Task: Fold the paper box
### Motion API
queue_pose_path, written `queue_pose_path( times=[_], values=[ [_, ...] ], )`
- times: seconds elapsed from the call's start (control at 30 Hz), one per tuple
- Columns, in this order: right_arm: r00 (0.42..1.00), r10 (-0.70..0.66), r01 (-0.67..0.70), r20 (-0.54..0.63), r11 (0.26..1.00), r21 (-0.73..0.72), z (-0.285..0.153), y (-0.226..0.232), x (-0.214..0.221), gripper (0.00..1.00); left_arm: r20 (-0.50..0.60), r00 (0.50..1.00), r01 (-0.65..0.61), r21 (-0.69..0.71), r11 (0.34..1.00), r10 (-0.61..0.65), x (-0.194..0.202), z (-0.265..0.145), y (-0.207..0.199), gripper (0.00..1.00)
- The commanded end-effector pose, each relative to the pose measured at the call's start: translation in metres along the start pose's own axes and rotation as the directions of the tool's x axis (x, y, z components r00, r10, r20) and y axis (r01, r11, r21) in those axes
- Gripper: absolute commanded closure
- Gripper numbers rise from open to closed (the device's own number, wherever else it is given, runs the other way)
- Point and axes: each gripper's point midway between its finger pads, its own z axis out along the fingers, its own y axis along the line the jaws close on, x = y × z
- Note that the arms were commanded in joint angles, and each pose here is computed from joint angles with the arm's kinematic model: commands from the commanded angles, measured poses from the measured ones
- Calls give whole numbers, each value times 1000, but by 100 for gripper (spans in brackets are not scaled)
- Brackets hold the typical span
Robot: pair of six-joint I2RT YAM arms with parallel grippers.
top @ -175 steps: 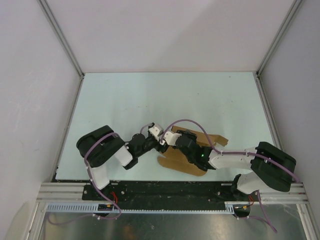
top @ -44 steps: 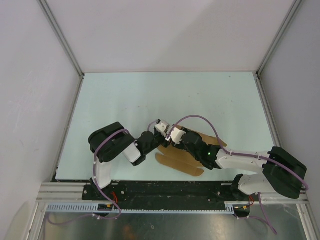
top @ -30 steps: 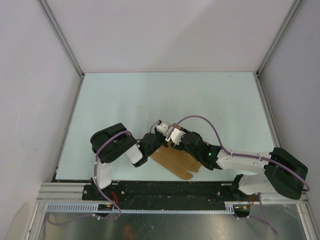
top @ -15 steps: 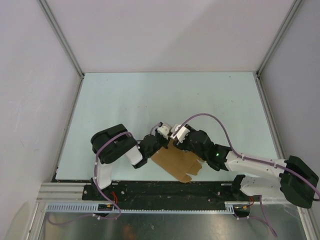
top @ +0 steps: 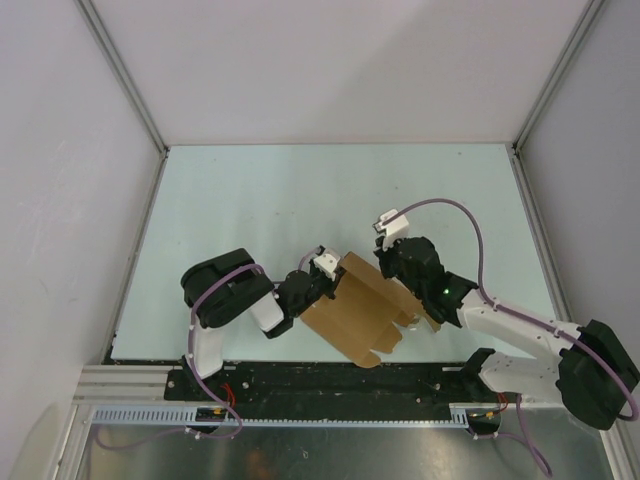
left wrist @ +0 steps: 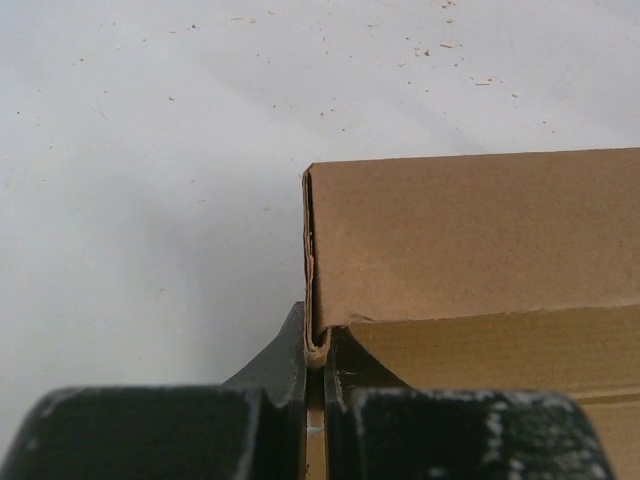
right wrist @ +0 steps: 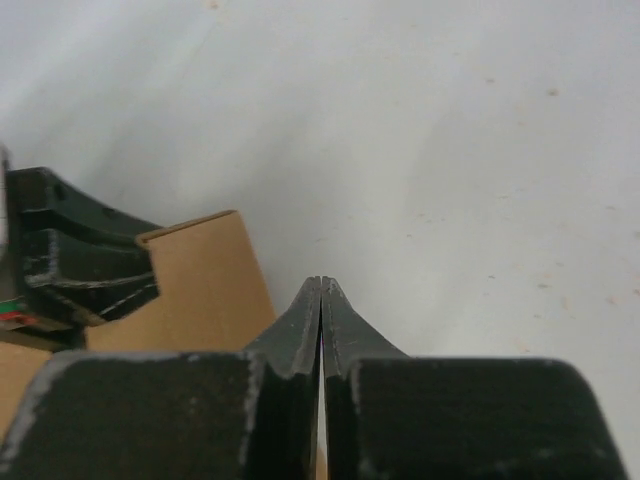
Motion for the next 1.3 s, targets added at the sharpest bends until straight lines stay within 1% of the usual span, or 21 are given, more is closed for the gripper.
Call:
queue_pose_path(
  times=[0.0, 0.07, 0.17, 0.4, 0.47, 0.73, 0.83, 0.9, 0.93, 1.0, 1.13, 1.2, 1.27],
  values=[
    [996, 92, -94, -20, 983, -156, 2, 33, -11, 100, 250, 968, -15, 40, 999, 5, -66, -3, -9, 100],
    [995, 95, -99, -29, 974, -203, 1, 41, -10, 100, 250, 968, -14, 43, 999, 3, -66, -3, -10, 100],
    [994, 90, -100, -55, 974, -205, 3, 43, -3, 100, 252, 968, -16, 44, 999, 4, -67, -2, -10, 100],
    [988, 72, -110, -136, 950, -291, 5, 62, 20, 100, 250, 968, -16, 44, 999, 5, -66, -2, -10, 98],
    [986, 70, -113, -153, 951, -289, 6, 62, 25, 100, 249, 969, -17, 46, 999, 5, -66, -2, -10, 95],
    [980, 59, -111, -189, 954, -279, 10, 62, 37, 100, 250, 968, -18, 52, 998, 5, -66, -2, -12, 89],
    [979, 57, -109, -195, 957, -268, 10, 60, 39, 100, 248, 969, -15, 52, 999, 2, -66, -2, -12, 89],
    [982, 60, -107, -178, 956, -272, 8, 60, 33, 100, 248, 969, -12, 39, 999, 2, -66, -2, -9, 92],
    [985, 70, -107, -160, 965, -240, 8, 53, 28, 100, 248, 969, -3, 30, 1000, -4, -66, -3, -7, 96],
    [988, 90, -116, -126, 968, -222, 6, 48, 17, 99, 245, 970, 15, -19, 1000, -10, -65, -5, 2, 100],
    [989, 149, -150, -19, 979, -139, -6, 25, -16, 89, 245, 969, 50, -111, 993, -21, -65, -17, 20, 100],
    [986, 167, -166, 9, 981, -101, -11, 16, -24, 87, 245, 969, 65, -153, 986, -25, -66, -25, 28, 100],
    [978, 203, -202, 48, 979, -30, -18, -1, -33, 86, 247, 969, 89, -219, 972, -33, -65, -32, 41, 100]
  ],
)
